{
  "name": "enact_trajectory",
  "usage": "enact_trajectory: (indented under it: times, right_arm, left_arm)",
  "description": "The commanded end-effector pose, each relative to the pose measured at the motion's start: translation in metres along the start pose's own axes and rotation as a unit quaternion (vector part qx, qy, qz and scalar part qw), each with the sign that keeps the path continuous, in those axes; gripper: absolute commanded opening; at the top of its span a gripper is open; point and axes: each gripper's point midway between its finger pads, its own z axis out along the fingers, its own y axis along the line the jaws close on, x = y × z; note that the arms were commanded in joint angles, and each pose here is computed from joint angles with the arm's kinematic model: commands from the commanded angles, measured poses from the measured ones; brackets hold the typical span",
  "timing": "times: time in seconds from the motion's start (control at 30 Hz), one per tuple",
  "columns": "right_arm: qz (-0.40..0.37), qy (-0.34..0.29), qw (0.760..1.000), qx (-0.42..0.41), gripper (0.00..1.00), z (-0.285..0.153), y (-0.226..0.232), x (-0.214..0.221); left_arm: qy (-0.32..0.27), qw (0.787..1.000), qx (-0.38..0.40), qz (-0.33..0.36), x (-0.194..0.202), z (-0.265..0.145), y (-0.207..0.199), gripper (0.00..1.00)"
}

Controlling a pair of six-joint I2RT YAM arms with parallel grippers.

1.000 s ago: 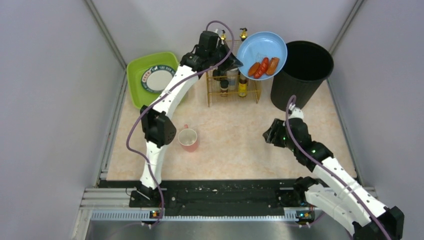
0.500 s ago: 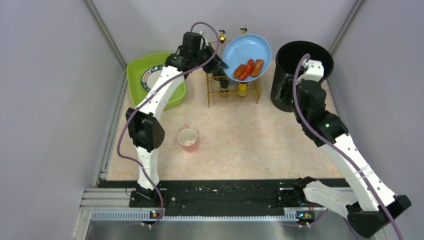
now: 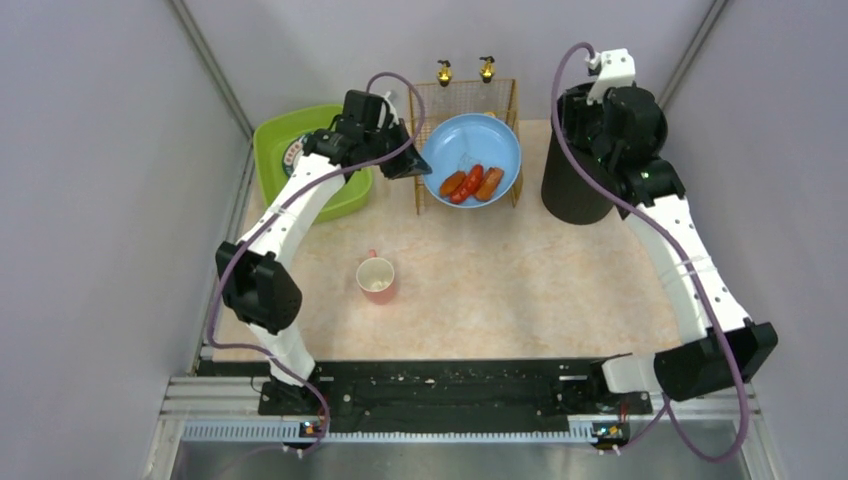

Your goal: Clear the kitchen counter

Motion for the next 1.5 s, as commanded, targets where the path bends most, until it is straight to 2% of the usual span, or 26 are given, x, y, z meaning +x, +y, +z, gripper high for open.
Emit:
enact_trajectory:
  times: [0.0,0.37,0.63,0.83,1.03,1.2,1.33,1.47]
  right_arm:
    - [-0.032,-0.031,0.997,-0.063,0.63,0.022,0.006,-0.03]
    - [-0.021,0.059,0.992,-0.11,0.61,0.079,0.023,0.02]
    - [-0.023,0.107,0.986,-0.127,0.58,0.089,0.032,0.054]
    - [-0.027,0.135,0.983,-0.125,0.51,0.085,0.031,0.07]
    - [-0.027,0.152,0.98,-0.125,0.36,0.079,0.03,0.078]
    - [-0.033,0.165,0.978,-0.124,0.3,0.073,0.028,0.082]
    - [-0.038,0.17,0.978,-0.112,0.01,0.066,0.022,0.08]
    - [-0.036,0.153,0.982,-0.107,0.0,0.052,0.017,0.065]
  left_arm:
    - [-0.03,0.998,0.02,0.05,0.001,-0.04,-0.015,0.0]
    - [0.004,0.998,0.002,0.066,0.053,-0.058,0.017,0.0]
    - [0.015,0.997,0.002,0.076,0.079,-0.071,0.03,0.0]
    - [0.016,0.996,0.003,0.084,0.093,-0.08,0.037,0.0]
    - [0.015,0.996,0.009,0.09,0.097,-0.084,0.037,0.0]
    - [0.017,0.996,0.016,0.09,0.101,-0.084,0.037,0.0]
    - [0.017,0.995,0.019,0.092,0.102,-0.086,0.036,0.0]
    - [0.013,0.995,0.023,0.094,0.102,-0.089,0.034,0.0]
